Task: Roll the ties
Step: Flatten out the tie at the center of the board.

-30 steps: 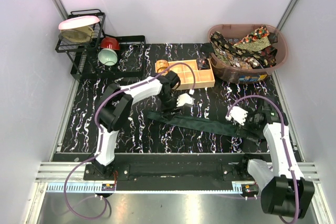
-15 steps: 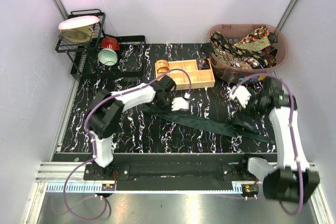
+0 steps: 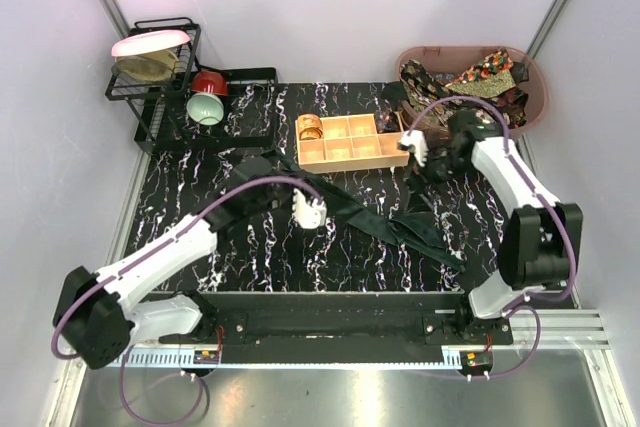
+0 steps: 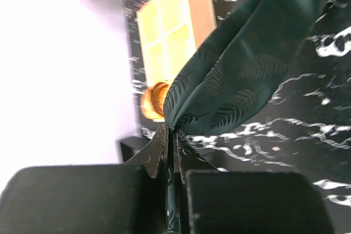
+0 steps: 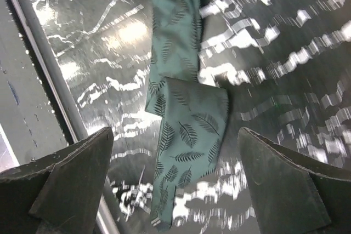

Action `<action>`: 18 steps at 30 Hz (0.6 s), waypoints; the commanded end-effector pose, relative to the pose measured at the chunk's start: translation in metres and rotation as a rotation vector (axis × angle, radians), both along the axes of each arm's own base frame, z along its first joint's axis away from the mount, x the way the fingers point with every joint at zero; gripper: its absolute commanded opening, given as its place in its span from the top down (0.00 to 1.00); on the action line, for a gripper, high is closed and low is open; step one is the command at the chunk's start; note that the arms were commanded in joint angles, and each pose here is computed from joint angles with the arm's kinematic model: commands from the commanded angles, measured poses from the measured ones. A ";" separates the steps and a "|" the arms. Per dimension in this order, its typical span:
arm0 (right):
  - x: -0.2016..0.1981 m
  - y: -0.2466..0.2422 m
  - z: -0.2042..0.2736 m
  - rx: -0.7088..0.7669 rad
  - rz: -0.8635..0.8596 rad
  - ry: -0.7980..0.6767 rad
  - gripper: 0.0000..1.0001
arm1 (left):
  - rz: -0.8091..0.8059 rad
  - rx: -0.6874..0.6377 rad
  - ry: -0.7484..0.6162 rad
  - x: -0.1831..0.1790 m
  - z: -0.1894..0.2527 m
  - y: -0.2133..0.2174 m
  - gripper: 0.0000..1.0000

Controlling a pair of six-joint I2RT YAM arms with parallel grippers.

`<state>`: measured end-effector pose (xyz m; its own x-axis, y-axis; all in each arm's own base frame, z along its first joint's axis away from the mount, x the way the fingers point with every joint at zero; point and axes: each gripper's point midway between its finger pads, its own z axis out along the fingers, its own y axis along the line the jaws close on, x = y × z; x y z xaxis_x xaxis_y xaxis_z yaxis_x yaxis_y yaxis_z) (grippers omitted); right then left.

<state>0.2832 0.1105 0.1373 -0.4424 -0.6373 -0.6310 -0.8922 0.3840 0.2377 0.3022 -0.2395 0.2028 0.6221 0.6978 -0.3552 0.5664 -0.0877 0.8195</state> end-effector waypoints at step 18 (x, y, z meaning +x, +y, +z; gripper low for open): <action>-0.023 -0.014 -0.080 -0.211 0.252 -0.002 0.74 | -0.099 0.008 -0.386 -0.023 0.074 0.024 1.00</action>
<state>0.2739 0.1376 0.0253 -0.3738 -0.7802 -0.5015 -0.9171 0.2302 0.3255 0.2761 -0.2228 0.2581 0.7848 0.6124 -0.0956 0.2454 -0.1653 0.9552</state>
